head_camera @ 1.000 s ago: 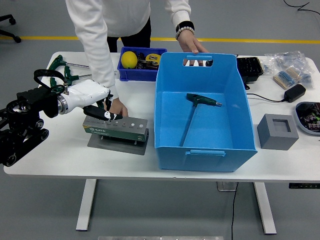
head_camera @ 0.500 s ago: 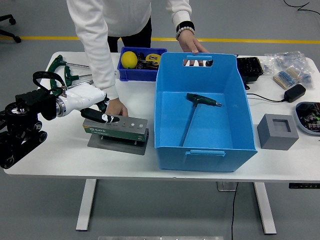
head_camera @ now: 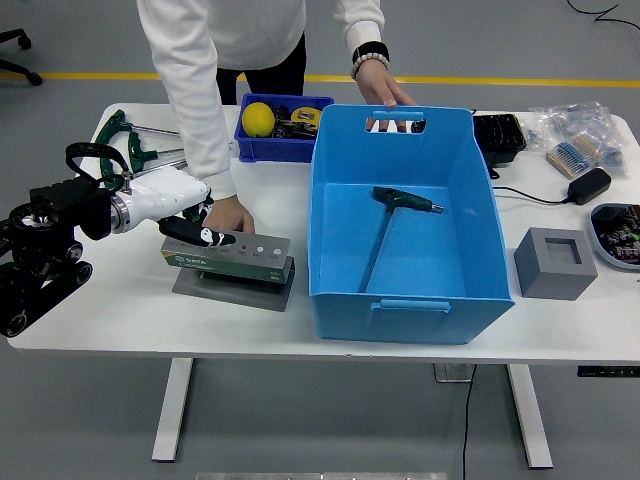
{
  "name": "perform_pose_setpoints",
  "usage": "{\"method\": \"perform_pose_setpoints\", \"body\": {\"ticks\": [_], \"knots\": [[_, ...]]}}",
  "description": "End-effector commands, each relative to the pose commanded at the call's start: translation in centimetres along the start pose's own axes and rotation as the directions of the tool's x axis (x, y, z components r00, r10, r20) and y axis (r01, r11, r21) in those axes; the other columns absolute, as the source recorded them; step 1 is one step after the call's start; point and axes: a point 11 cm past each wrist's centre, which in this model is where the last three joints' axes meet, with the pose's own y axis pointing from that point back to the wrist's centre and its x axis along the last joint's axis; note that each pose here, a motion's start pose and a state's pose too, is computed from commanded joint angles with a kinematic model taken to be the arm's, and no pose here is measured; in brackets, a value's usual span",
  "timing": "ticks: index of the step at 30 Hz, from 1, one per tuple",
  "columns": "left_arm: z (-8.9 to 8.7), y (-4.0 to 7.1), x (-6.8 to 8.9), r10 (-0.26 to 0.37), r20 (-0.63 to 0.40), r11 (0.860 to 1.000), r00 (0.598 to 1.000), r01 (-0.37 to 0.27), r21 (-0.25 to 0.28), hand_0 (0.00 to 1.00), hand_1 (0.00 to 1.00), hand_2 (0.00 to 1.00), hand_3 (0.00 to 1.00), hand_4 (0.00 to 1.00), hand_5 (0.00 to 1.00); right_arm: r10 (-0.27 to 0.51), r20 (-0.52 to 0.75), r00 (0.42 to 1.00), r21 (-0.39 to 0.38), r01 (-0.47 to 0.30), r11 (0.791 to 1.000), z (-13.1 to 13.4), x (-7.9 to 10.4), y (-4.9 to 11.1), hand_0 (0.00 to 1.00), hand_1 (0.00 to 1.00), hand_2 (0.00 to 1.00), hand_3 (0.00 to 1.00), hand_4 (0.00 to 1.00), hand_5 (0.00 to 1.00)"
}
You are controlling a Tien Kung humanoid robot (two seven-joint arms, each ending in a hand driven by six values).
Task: Lift tool from toolbox,place it in box,lift tool from toolbox,place it in box
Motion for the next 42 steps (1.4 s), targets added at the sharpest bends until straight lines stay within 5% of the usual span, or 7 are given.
{"method": "perform_pose_setpoints", "body": {"ticks": [13, 14, 25, 26, 42], "knots": [[0.2, -0.1, 0.0, 0.000, -0.004, 1.000, 1.000, 0.000, -0.015, 0.519, 0.201, 0.164, 0.102, 0.865, 0.998, 0.001, 0.000, 1.000, -0.002, -0.001, 1.000, 0.1, 0.0, 0.0, 0.727, 0.703, 0.754, 0.593, 0.834, 0.721], [0.3, -0.1, 0.0, 0.001, -0.004, 1.000, 1.000, -0.001, -0.017, 0.405, 0.139, 0.125, 0.075, 0.861, 0.998, 0.001, -0.001, 1.000, -0.002, -0.001, 1.000, 0.1, 0.0, 0.0, 0.727, 0.703, 0.754, 0.593, 0.833, 0.722], [0.0, 0.0, -0.4, 0.013, -0.017, 1.000, 1.000, -0.013, -0.024, 0.356, 0.094, 0.093, 0.062, 0.860, 0.998, 0.001, -0.005, 1.000, -0.007, -0.001, 1.000, 0.4, 0.0, 0.0, 0.726, 0.703, 0.754, 0.593, 0.833, 0.722], [-0.1, 0.1, -0.4, 0.018, -0.017, 0.999, 1.000, -0.018, -0.026, 0.226, 0.064, 0.072, 0.055, 0.856, 0.998, 0.001, -0.005, 1.000, -0.007, -0.002, 1.000, 0.4, 0.0, 0.0, 0.727, 0.703, 0.756, 0.593, 0.832, 0.721], [0.1, 0.3, 1.6, 0.118, -0.085, 0.991, 0.989, -0.124, -0.058, 0.176, 0.018, 0.040, 0.028, 0.849, 0.998, 0.001, 0.001, 1.000, -0.003, -0.001, 1.000, 0.2, 0.0, 0.0, 0.727, 0.703, 0.754, 0.592, 0.832, 0.721]]}}
